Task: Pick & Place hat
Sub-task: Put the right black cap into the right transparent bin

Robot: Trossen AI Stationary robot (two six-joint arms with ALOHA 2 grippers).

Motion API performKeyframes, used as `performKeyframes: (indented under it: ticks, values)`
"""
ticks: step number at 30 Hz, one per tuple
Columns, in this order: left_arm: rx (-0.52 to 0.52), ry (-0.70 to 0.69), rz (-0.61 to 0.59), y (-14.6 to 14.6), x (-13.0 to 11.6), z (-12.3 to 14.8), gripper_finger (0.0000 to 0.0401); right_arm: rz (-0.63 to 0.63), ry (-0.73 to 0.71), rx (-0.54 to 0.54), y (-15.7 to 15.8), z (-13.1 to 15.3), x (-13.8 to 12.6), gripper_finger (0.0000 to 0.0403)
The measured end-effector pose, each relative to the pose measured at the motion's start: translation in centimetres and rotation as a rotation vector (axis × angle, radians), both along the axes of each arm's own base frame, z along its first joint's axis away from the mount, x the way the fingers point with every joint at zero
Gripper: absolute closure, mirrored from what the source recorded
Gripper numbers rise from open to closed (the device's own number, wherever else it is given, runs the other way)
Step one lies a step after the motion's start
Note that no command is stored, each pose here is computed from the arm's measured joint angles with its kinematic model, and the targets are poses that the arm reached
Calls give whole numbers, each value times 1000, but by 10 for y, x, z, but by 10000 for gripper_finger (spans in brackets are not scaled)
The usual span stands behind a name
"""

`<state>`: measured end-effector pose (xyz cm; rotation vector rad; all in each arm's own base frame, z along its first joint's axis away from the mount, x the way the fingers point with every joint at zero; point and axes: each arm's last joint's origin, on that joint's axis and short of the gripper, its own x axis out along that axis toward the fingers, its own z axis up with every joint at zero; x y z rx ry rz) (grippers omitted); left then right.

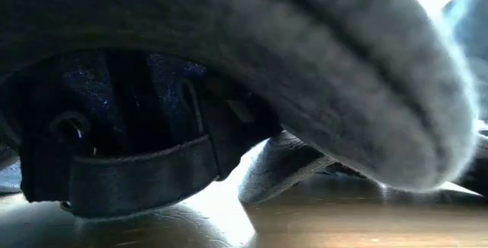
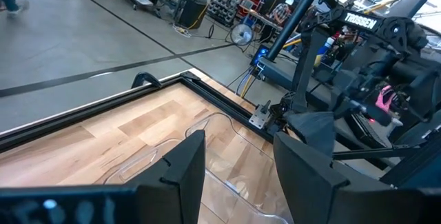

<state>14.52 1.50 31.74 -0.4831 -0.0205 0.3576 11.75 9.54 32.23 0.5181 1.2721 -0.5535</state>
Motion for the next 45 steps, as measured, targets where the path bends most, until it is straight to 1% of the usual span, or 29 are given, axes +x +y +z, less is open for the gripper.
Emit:
performKeyframes:
  ticks: [3, 8, 13, 16, 20, 23, 26, 28, 30, 32, 35, 41, 43, 45]
  values:
    - [0, 0, 0, 0, 0, 0, 236, -18, 9, -42, -4, -6, -1, 395]
    - [0, 0, 0, 0, 0, 0, 236, -56, -21, -119, -12, -13, 0, 395]
    - [-7, -2, 0, 0, 0, 0, 236, -33, -39, -199, -22, -15, 5, 396]
    - [-13, -5, 0, 0, 0, 0, 236, -16, -27, -217, -29, -14, 8, 396]
    - [-16, -6, 0, 0, 0, 0, 236, 19, -66, -204, -33, 3, 11, 396]
    - [-18, -6, 0, 0, 0, 0, 236, 42, -148, -199, -34, 25, 13, 396]
    - [-18, -6, 0, 0, 0, 0, 236, 59, -231, -223, -38, 47, 14, 396]
    - [-18, -6, 0, 0, 0, 0, 236, 84, -248, -236, -41, 55, 15, 396]
    - [-18, -6, 0, 0, 0, 0, 236, 101, -237, -246, -44, 57, 17, 396]
    - [-18, -2, 0, 0, 0, 0, 236, 111, -196, -219, -47, 52, 19, 396]
    - [-18, 1, 0, 0, 0, -1, 236, 120, -103, -163, -48, 35, 20, 396]
    - [-19, 23, -5, 0, 0, -3, 236, 129, 59, -28, -38, 2, 17, 396]
    - [-19, 22, -5, 0, 0, -3, 236, 142, 38, 39, -30, -1, 18, 396]
    - [-16, 23, -4, 0, 0, -3, 236, 157, -29, 98, -22, 1, 20, 396]
